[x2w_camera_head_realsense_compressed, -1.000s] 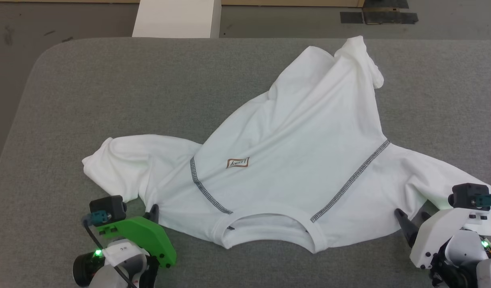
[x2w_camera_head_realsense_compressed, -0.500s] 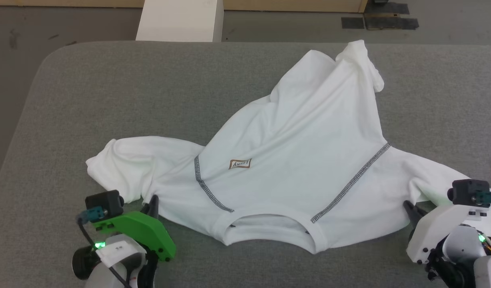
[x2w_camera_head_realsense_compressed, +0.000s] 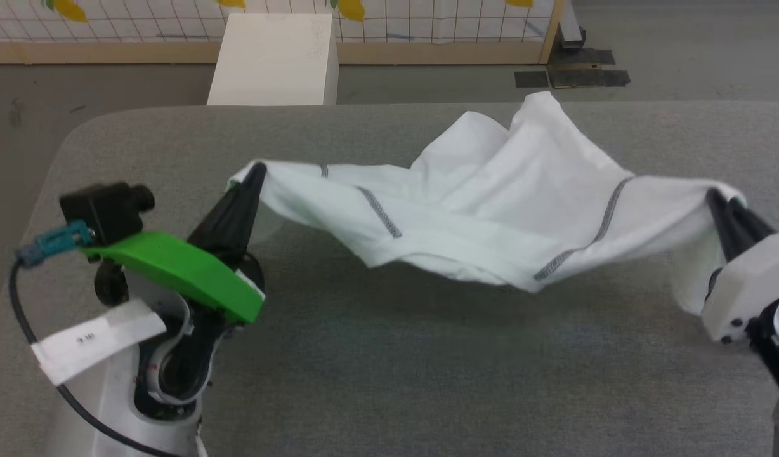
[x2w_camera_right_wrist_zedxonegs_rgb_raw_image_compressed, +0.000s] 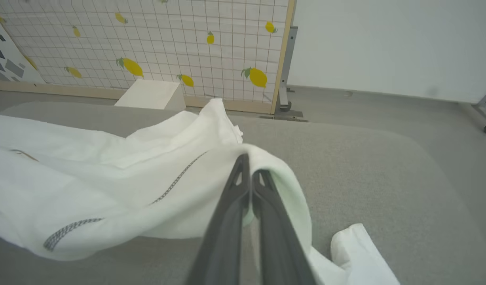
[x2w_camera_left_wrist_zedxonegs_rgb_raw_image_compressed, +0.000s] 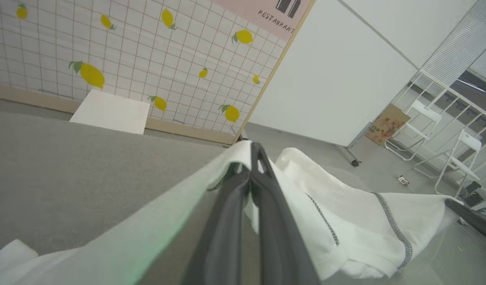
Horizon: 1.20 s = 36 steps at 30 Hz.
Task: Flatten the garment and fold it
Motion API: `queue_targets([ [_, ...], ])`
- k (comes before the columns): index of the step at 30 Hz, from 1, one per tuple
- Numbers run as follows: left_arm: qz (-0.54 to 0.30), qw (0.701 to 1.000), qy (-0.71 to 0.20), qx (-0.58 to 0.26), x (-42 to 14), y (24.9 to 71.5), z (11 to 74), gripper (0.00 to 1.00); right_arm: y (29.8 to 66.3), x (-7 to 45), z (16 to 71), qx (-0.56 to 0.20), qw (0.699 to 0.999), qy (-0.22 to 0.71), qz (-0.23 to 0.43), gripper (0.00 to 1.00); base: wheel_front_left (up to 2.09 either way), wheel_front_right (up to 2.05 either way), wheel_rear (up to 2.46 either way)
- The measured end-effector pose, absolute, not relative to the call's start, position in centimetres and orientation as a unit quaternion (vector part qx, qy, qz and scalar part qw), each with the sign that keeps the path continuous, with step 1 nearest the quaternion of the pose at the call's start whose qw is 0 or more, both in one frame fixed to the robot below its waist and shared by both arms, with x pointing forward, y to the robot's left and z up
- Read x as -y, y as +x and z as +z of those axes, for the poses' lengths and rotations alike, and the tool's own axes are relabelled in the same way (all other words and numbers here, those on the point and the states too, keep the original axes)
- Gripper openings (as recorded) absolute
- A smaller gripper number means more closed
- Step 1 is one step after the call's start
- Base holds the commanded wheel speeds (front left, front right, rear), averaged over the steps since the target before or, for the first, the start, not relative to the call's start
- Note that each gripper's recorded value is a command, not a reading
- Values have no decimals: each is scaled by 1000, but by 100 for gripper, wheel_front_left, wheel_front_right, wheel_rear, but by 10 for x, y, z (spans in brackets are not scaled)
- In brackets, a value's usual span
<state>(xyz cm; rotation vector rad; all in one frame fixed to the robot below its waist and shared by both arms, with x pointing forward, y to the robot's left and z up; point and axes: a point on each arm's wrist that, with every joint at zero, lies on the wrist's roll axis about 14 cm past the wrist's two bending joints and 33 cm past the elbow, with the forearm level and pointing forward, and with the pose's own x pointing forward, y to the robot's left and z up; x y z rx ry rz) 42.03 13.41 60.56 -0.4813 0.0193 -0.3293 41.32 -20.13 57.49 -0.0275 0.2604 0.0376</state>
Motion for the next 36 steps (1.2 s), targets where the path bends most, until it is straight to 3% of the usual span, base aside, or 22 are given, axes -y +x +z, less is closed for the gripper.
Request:
queue_targets([
  [7, -236, 944, -216, 75, -113, 441, 699, 0, 443, 215, 659, -70, 992, -104, 16, 0, 0, 0, 0],
  [13, -226, 939, -237, 105, -119, 484, 739, 0, 488, 218, 716, -25, 989, -146, 9, 0, 0, 0, 0],
  [22, -181, 940, -262, 122, -130, 572, 756, 0, 568, 218, 734, -17, 981, -192, -7, 0, 0, 0, 0],
  [27, -146, 948, -239, 149, -143, 617, 757, 0, 612, 209, 751, 34, 980, -198, -10, 0, 0, 0, 0],
  [36, -86, 919, -283, 259, -177, 673, 773, 0, 668, 205, 774, 145, 969, -199, -32, 0, 0, 0, 0],
])
